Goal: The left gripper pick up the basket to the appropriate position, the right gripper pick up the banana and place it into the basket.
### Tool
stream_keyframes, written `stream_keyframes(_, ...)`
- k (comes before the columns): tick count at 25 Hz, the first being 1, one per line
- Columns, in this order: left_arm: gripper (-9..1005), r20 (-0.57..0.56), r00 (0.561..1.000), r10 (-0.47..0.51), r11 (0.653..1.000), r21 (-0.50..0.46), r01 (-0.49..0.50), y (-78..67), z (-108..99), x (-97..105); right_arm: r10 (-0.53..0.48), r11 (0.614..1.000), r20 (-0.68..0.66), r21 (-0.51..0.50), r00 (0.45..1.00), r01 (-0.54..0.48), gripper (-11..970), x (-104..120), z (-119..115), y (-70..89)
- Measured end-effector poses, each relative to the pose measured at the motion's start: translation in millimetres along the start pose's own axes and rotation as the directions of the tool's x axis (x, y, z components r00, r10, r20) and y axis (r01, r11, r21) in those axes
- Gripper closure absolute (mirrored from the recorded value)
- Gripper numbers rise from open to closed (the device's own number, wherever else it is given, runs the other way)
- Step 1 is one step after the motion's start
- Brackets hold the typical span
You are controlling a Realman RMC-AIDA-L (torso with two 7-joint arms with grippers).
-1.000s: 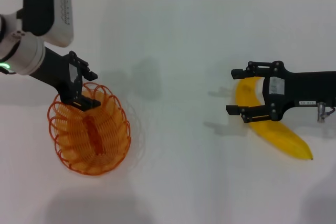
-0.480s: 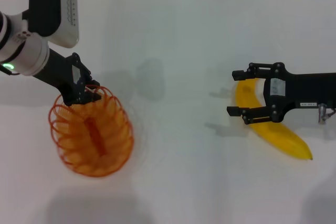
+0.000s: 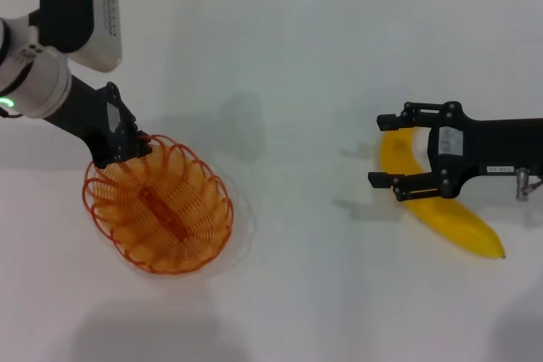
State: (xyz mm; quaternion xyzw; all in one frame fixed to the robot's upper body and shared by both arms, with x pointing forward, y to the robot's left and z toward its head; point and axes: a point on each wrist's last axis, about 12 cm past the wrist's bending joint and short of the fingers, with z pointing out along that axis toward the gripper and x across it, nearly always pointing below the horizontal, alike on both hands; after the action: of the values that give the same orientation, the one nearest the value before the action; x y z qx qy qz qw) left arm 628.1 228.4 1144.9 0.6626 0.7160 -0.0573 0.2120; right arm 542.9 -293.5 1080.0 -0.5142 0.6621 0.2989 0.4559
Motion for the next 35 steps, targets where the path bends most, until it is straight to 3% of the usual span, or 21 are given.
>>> stream_keyframes(9,905,0.016,0.995,-0.101,0.995,0.015,0.1,-10.0,-23.0,5.2,0.021,1.0,-0.002,0.017,1.0,-0.021,125,6.6,-6.0,4.1)
stream_keyframes(13,915,0.059,0.971,-0.231,0.973,0.008,0.231,-23.1,-40.7,12.6,0.026,0.999,-0.001,0.021,1.0,-0.025,125,7.7,-7.2,4.9)
stream_keyframes(22,931,0.173,0.821,-0.544,0.837,0.037,0.546,-24.1,-47.0,14.2,0.026,0.999,0.002,0.023,1.0,-0.027,125,7.6,-6.7,5.0)
stream_keyframes(30,931,0.154,0.701,-0.696,0.717,0.116,0.687,-17.9,-19.9,10.9,0.018,1.0,0.006,0.019,1.0,-0.018,126,4.4,-4.4,2.8)
stream_keyframes(35,930,0.144,0.662,-0.736,0.677,0.153,0.72,-10.3,0.2,3.2,0.01,1.0,0.009,0.016,1.0,-0.01,126,1.7,-2.7,0.8)
